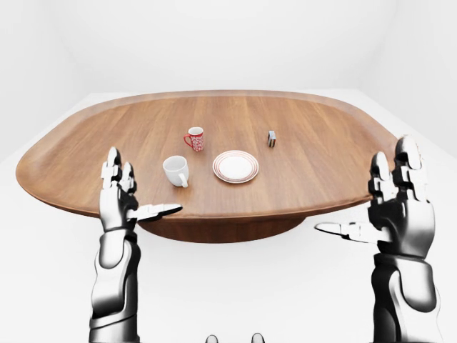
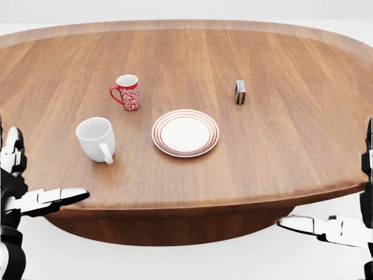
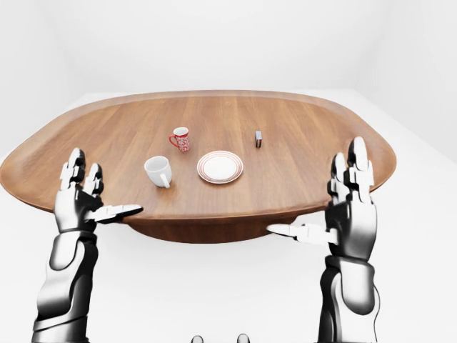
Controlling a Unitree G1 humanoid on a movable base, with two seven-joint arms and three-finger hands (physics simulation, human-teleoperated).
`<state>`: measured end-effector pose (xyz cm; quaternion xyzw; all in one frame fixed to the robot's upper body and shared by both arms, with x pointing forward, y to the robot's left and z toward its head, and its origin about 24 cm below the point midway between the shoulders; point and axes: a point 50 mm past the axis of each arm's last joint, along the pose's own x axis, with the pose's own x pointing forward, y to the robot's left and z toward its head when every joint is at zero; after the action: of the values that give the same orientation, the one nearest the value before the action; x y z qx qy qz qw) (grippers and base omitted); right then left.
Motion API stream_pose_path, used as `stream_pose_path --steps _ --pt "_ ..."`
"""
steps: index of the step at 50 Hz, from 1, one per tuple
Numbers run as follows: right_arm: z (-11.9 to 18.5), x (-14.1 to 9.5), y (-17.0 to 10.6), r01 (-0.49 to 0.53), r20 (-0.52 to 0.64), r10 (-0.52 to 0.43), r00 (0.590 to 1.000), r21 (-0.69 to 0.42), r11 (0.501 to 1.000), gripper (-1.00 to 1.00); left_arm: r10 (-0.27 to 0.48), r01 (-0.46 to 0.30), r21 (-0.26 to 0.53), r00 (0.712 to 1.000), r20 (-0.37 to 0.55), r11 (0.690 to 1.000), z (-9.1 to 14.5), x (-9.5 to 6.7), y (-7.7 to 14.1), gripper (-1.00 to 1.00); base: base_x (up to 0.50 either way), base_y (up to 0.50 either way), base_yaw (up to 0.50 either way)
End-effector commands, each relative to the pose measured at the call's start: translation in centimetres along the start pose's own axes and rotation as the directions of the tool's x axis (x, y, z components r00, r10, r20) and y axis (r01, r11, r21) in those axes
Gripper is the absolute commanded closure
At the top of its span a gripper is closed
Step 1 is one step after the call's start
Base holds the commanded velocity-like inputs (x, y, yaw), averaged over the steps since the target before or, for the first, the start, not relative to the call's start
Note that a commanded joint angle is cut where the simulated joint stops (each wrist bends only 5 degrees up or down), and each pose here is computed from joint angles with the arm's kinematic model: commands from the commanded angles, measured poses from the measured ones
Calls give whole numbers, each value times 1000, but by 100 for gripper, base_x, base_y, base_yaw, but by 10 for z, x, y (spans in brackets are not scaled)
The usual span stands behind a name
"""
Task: Put the white mug on the plate.
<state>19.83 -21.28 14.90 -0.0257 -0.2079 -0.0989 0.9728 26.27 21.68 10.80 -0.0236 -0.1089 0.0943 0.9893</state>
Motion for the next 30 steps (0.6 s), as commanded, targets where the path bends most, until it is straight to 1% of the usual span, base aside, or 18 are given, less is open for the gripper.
stream_pose_path --steps 1,3,4,5,6,7,8,9,11,15,18,20,23,30 --pt "93 -33 -33 121 363 -76 929 -103 987 -100 176 -152 -100 933 314 983 80 -6 47 -100 0 0 0" --pt "97 -37 -38 140 377 -90 922 -108 984 -100 211 -177 -123 904 372 976 97 -6 59 -100 0 0 0" --pt "98 -38 -39 140 377 -90 922 -106 984 -100 212 -177 -125 904 371 976 97 -6 59 -100 0 0 0" --pt "99 -39 -42 150 377 -99 921 -107 983 -100 245 -196 -162 886 394 967 106 -2 70 -100 0 0 0" --pt "99 -40 -44 163 373 -113 921 -107 981 -100 265 -206 -184 875 406 961 112 -2 75 -100 0 0 0" --pt "98 -40 -43 157 355 -104 929 -121 980 -100 294 -240 -177 858 422 954 118 -3 83 -100 0 0 0" --pt "99 -40 -44 158 359 -114 926 -96 983 -100 311 -250 -192 846 432 949 122 -4 86 -100 0 0 0" --pt "100 -40 -46 164 356 -126 926 -77 984 -100 337 -259 -228 831 443 938 128 -5 90 -100 0 0 0" --pt "100 -42 -49 166 337 -134 932 -69 984 -100 373 -279 -263 808 456 924 135 -9 96 -100 0 0 0" --pt "103 -44 -56 181 312 -159 937 -45 982 -100 404 -297 -292 799 446 909 137 -10 100 -100 0 0 0" --pt "105 -47 -61 199 300 -180 937 -36 979 -100 417 -307 -302 798 436 903 137 -9 102 -100 0 0 0" --pt "102 -51 -62 211 279 -191 941 -44 976 -100 417 -308 -301 799 434 902 137 -10 102 -100 0 0 0" --pt "101 -50 -61 214 290 -191 938 -49 976 -100 415 -308 -297 803 429 904 135 -9 101 -100 0 0 0" --pt "102 -50 -61 216 309 -186 933 -65 974 -100 414 -310 -292 802 431 905 136 -9 101 -100 0 0 0"
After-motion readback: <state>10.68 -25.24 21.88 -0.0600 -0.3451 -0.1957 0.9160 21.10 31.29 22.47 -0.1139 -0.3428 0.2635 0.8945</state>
